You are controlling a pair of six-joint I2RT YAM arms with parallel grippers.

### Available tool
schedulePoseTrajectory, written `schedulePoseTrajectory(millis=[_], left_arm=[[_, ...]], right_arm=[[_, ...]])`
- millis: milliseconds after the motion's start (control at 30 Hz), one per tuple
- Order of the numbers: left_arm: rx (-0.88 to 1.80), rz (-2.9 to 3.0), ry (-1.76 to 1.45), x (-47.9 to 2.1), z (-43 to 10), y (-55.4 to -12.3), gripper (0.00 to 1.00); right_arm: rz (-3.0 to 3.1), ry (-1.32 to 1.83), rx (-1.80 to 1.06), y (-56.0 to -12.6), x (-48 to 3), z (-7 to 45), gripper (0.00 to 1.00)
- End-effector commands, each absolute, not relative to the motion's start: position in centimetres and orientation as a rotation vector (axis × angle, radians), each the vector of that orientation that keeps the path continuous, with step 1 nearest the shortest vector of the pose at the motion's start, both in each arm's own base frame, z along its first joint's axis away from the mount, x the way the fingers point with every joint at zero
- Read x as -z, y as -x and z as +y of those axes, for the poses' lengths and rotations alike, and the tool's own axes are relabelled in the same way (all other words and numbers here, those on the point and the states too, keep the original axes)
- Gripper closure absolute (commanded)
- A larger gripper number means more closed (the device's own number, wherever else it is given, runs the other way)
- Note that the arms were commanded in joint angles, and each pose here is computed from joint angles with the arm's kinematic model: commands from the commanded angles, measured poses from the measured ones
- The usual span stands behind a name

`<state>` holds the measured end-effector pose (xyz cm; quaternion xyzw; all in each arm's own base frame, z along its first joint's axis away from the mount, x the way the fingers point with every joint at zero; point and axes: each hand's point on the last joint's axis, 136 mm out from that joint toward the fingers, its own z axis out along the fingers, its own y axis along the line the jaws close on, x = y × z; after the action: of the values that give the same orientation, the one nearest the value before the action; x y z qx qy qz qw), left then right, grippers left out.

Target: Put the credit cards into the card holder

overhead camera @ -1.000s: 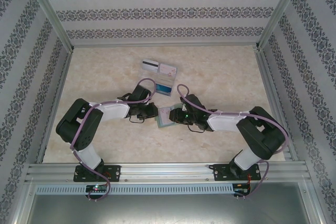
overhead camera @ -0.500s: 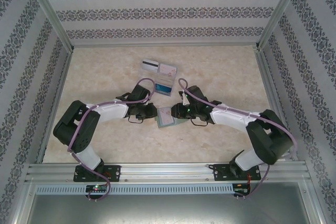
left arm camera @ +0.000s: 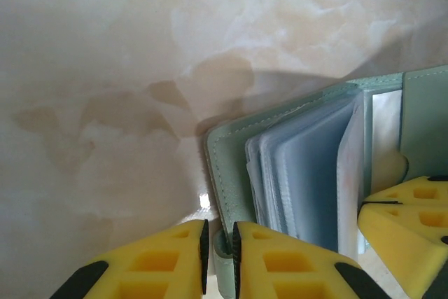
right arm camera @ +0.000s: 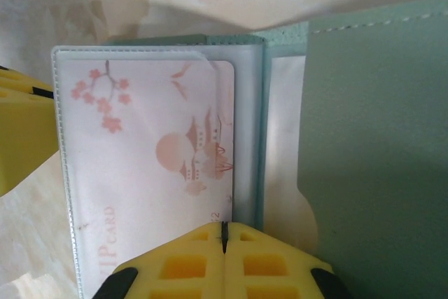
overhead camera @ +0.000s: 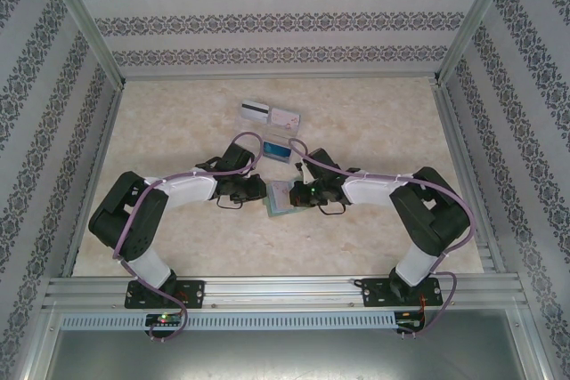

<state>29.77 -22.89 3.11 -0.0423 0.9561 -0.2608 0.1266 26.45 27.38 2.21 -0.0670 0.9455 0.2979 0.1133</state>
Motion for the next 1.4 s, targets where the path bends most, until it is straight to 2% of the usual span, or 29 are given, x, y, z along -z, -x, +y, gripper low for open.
schedulePoseTrajectory(millis=[0, 467, 567, 667, 767, 1000, 1367], left_arm=[[0.788, 2.763, 0.099, -4.7, -23.1, -30.1, 0.81], [0.995, 2.632, 0.139, -10.9, -25.1, -30.8, 0.80], [0.994, 2.657, 0.162, -10.2, -25.0, -30.8, 0.79], [1.007, 2.664, 0.199, -9.4, -24.8, -30.7, 0.63], [1.018, 2.659, 0.236, -8.9, -24.5, -30.8, 0.57], [1.150, 2.642, 0.283, -7.6, -25.5, -31.0, 0.57], [1.136, 2.655, 0.280, -6.8, -25.7, -31.4, 0.57]], right_arm=[[2.790, 0.223, -0.860, -26.4, -1.3, 27.6, 1.00], [2.815, 0.186, -0.868, -26.0, 0.2, 27.1, 1.00], [2.815, 0.184, -0.875, -26.0, 0.3, 27.1, 1.00], [2.814, 0.180, -0.879, -26.0, 0.2, 27.1, 1.00], [2.813, 0.181, -0.883, -25.9, 0.2, 27.1, 1.00], [2.814, 0.174, -0.892, -26.0, 0.2, 27.2, 1.00], [2.813, 0.171, -0.898, -26.1, 0.1, 27.3, 1.00]])
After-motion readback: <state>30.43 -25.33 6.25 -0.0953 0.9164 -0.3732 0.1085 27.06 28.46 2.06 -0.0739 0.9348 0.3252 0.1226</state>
